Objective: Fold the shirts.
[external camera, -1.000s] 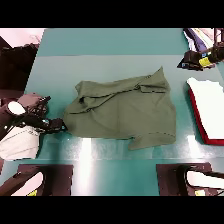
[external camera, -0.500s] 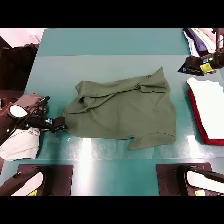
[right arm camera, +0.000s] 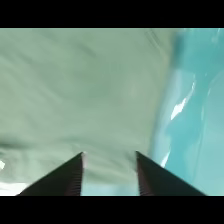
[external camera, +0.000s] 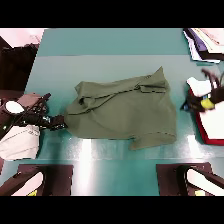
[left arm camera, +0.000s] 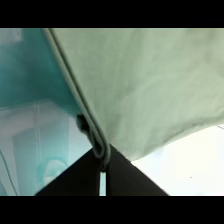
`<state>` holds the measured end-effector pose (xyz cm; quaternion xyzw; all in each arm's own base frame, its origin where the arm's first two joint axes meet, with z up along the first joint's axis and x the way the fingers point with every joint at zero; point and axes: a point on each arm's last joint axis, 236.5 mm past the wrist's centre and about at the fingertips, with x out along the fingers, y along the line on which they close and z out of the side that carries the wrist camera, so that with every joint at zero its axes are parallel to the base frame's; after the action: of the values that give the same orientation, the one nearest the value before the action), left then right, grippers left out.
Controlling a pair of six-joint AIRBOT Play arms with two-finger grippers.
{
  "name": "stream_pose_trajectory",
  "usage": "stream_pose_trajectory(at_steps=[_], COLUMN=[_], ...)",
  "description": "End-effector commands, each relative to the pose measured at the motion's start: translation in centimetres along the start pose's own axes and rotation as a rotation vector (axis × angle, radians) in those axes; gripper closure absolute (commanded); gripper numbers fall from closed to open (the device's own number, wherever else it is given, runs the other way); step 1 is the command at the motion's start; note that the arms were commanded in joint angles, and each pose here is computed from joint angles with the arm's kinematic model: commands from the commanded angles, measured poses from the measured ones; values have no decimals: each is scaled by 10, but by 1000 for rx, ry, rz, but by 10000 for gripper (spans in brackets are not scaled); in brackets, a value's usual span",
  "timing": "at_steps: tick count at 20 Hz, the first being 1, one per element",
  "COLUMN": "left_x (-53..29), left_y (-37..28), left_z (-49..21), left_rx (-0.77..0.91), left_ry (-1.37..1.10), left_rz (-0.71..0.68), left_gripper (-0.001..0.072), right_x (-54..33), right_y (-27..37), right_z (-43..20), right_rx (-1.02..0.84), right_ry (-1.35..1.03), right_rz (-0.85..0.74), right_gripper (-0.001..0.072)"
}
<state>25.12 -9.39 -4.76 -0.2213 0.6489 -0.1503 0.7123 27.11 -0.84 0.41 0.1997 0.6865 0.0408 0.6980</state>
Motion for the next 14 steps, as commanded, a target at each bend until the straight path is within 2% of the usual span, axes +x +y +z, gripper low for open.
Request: stream_pose_trajectory(at_steps=[1, 5, 12, 14], left_x=[-3, -3, -3, -3], left_y=[-1, -1, -1, -1], left_z=[6, 8, 8, 8], left_rx=[14, 14, 14, 14], left_ry=[-20, -28, -28, -29], left_rz=[1, 3, 3, 3], left_gripper=[682, 682, 682, 682], right_x=[46, 71, 92, 93], right_y=[-42, -37, -25, -21], right_z=[-65, -77, -79, -74], right_rx=[158, 253, 194, 156], right_ry=[117, 88, 89, 79], right_rz=[54, 208, 185, 171], right_gripper=[297, 299, 312, 538])
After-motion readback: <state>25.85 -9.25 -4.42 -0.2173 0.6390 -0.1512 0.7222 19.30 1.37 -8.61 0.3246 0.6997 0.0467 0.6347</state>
